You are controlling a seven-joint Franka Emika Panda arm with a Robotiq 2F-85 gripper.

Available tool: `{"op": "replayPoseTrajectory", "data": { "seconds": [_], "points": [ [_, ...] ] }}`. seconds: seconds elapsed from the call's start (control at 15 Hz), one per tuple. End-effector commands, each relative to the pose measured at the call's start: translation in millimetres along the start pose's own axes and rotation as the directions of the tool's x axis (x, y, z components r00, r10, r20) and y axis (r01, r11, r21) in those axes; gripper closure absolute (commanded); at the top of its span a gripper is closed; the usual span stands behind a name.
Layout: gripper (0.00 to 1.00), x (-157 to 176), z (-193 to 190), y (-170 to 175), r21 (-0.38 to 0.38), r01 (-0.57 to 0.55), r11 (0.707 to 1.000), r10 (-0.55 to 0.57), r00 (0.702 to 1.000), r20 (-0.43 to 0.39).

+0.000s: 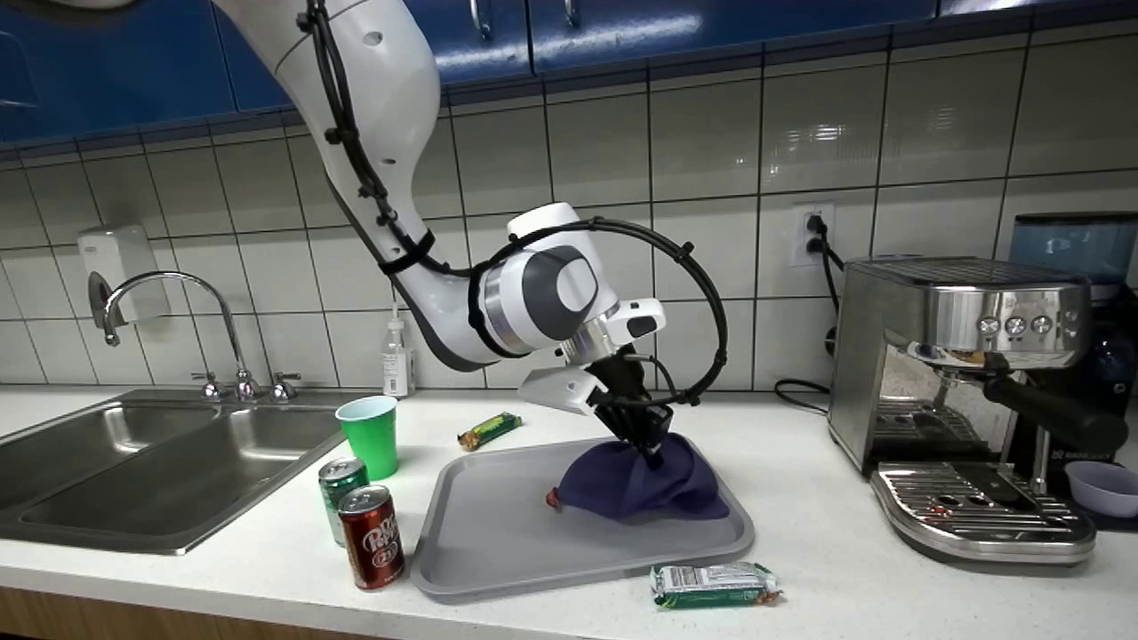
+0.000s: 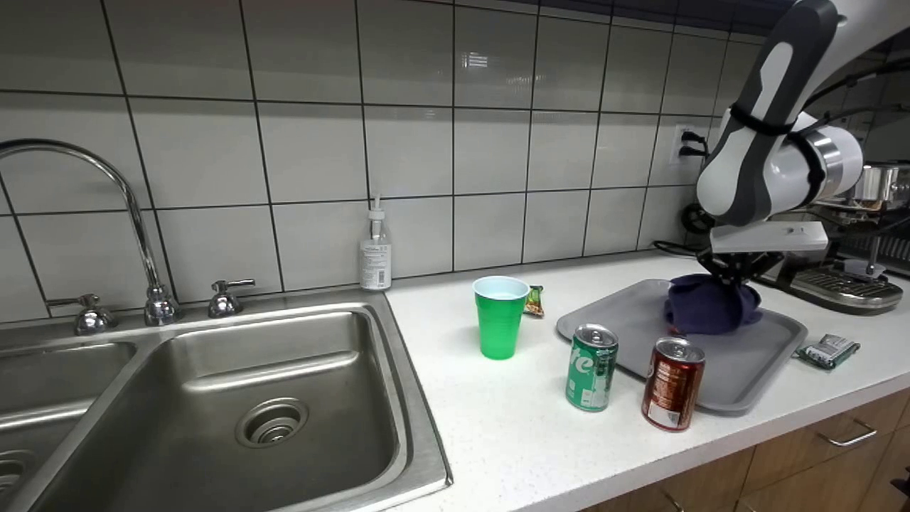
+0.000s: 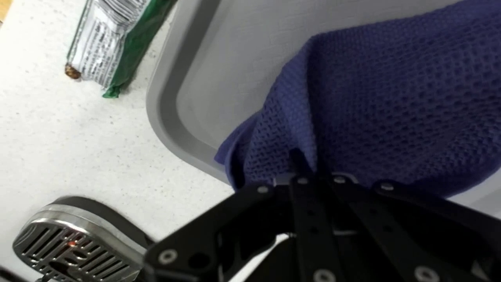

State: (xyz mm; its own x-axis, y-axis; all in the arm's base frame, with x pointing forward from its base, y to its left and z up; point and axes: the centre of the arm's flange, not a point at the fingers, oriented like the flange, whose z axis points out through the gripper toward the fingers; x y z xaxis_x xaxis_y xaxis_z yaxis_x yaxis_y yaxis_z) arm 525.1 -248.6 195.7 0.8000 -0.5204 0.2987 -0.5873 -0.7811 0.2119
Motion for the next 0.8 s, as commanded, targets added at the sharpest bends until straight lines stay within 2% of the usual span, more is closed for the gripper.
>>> {"op": "replayPoseTrajectory", "data": {
  "seconds": [0.0,0.73],
  "points": [
    [0.99,7,-25,16,0.010,-0.047,0.999,0.048,0.998,-0.033],
    [0.99,40,-41,60,-0.011,-0.180,0.984,0.178,0.979,-0.100]
  ]
}}
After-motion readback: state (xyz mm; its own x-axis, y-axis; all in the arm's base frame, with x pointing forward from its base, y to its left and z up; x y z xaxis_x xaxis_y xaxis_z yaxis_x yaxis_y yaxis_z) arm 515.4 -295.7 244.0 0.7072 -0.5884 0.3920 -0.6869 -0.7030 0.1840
